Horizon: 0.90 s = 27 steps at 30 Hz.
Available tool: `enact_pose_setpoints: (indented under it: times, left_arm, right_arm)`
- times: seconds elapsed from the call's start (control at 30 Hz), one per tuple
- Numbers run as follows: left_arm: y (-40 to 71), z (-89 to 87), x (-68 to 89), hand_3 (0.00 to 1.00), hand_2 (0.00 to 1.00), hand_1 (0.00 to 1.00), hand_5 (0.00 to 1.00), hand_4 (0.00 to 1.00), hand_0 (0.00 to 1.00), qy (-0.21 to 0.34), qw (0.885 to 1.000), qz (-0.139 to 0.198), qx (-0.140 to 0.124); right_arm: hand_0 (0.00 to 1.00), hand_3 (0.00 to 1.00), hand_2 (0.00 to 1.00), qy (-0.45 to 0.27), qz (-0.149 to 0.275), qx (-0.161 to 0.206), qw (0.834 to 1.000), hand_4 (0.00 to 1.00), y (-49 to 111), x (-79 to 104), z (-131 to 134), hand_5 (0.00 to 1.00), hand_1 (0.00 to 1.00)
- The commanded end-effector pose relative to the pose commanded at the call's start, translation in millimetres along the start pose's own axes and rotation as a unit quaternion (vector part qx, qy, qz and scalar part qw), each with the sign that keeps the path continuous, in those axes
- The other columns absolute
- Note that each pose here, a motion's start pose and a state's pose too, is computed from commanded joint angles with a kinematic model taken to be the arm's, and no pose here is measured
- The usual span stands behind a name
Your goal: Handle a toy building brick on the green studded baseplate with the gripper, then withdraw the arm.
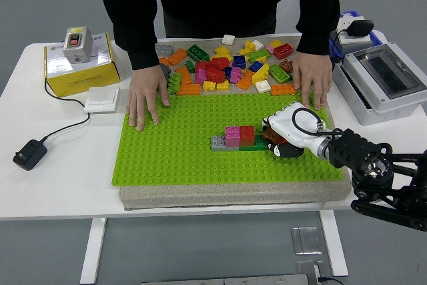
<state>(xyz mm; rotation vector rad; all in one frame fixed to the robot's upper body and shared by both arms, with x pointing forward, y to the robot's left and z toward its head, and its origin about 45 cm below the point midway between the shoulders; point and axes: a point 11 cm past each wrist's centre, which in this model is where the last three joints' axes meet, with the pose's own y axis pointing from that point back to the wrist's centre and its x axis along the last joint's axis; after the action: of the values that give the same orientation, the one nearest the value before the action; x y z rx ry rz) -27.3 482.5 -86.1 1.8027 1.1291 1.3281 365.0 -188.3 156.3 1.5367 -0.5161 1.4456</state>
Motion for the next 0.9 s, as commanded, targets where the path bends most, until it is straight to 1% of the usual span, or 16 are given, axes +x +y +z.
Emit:
enact_pose_setpoints:
  times: [0.1, 0.13, 0.3, 0.33, 0.9]
  left_arm:
    - [0.0, 0.0, 0.1, 0.648, 0.582, 0.661, 0.645, 0.075, 0.690, 0.000, 1.000, 0.000, 0.000]
    - [0.0, -0.1, 0.0, 0.646, 0.581, 0.661, 0.646, 0.075, 0.690, 0.000, 1.000, 0.000, 0.000]
    - [-0.1, -0.5, 0.5, 0.646, 0.581, 0.661, 0.646, 0.075, 0.690, -0.001, 1.000, 0.001, 0.001]
    - [-0.2, -0.7, 0.6, 0.644, 0.580, 0.661, 0.646, 0.074, 0.690, -0.001, 1.000, 0.001, 0.001]
    - [-0.2, -0.7, 1.5, 0.636, 0.581, 0.660, 0.645, 0.072, 0.690, -0.001, 1.000, 0.002, 0.001]
  right_arm:
    - [0.144, 0.733, 0.632, -0.001, 0.001, 0.000, 1.000, 0.463, 0.1, 0.7, 0.4, 0.353, 0.175]
    - [0.144, 0.786, 0.676, -0.002, 0.002, 0.000, 1.000, 0.466, 0.2, 1.0, 0.4, 0.351, 0.182]
    - [0.144, 0.786, 0.676, -0.008, 0.003, 0.000, 1.000, 0.466, 0.8, 1.2, -0.2, 0.351, 0.182]
    - [0.148, 0.815, 0.702, -0.009, 0.003, 0.001, 1.000, 0.466, 0.9, 1.2, -0.3, 0.349, 0.183]
    - [0.149, 0.826, 0.708, -0.020, 0.008, 0.003, 1.000, 0.477, 5.4, 3.2, -1.9, 0.356, 0.183]
